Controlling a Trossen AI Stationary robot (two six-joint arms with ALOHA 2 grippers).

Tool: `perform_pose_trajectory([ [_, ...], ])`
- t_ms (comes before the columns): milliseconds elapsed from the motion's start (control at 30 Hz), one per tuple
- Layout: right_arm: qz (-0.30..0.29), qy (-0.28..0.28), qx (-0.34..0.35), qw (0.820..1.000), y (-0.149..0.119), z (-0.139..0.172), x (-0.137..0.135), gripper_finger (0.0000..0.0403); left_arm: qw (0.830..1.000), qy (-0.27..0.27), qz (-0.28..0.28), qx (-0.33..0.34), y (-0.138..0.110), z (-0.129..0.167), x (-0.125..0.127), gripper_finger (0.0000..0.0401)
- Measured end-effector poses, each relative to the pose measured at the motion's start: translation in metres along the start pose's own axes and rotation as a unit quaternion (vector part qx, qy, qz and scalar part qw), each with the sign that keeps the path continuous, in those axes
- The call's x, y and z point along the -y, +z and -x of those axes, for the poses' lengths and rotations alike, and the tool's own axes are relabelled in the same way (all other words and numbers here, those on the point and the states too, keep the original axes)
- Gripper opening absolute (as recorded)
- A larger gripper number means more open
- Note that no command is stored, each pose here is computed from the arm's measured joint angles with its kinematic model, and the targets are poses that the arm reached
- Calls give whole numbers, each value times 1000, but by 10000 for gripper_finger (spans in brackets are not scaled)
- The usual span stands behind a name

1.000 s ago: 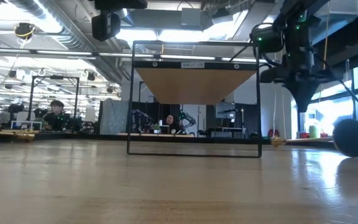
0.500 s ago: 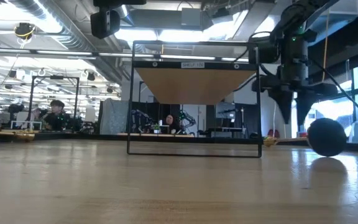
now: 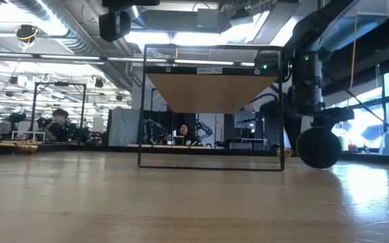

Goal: Pick & Place candle stick holders
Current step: Put the gold candle holder on the shelf

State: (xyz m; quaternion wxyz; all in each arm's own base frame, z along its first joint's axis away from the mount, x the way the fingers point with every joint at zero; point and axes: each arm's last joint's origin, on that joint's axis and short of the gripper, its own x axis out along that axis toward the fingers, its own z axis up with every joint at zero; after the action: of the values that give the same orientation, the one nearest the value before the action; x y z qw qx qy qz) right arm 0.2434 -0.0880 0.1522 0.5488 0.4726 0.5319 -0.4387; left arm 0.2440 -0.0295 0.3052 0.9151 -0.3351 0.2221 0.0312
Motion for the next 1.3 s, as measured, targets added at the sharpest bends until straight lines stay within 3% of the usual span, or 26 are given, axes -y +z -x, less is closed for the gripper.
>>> perform_pose_trajectory([
  [200, 12, -22, -24, 999, -8, -18, -8, 222, 1000, -3, 1, 4, 1, 3, 1, 6],
  [667, 8, -28, -25, 999, -11, -17, -8, 199, 1000, -7, 0, 14, 1, 11, 3, 6],
  [933, 8, -81, -56, 995, -17, -16, 2, 131, 1000, -7, 0, 13, 1, 11, 4, 6],
  [1167, 28, -98, -64, 993, -21, -14, 5, 21, 1000, -8, -1, 12, 1, 11, 4, 6],
  [1300, 26, -98, -64, 993, -23, -9, 7, 15, 1000, -9, -1, 12, 1, 11, 4, 6],
])
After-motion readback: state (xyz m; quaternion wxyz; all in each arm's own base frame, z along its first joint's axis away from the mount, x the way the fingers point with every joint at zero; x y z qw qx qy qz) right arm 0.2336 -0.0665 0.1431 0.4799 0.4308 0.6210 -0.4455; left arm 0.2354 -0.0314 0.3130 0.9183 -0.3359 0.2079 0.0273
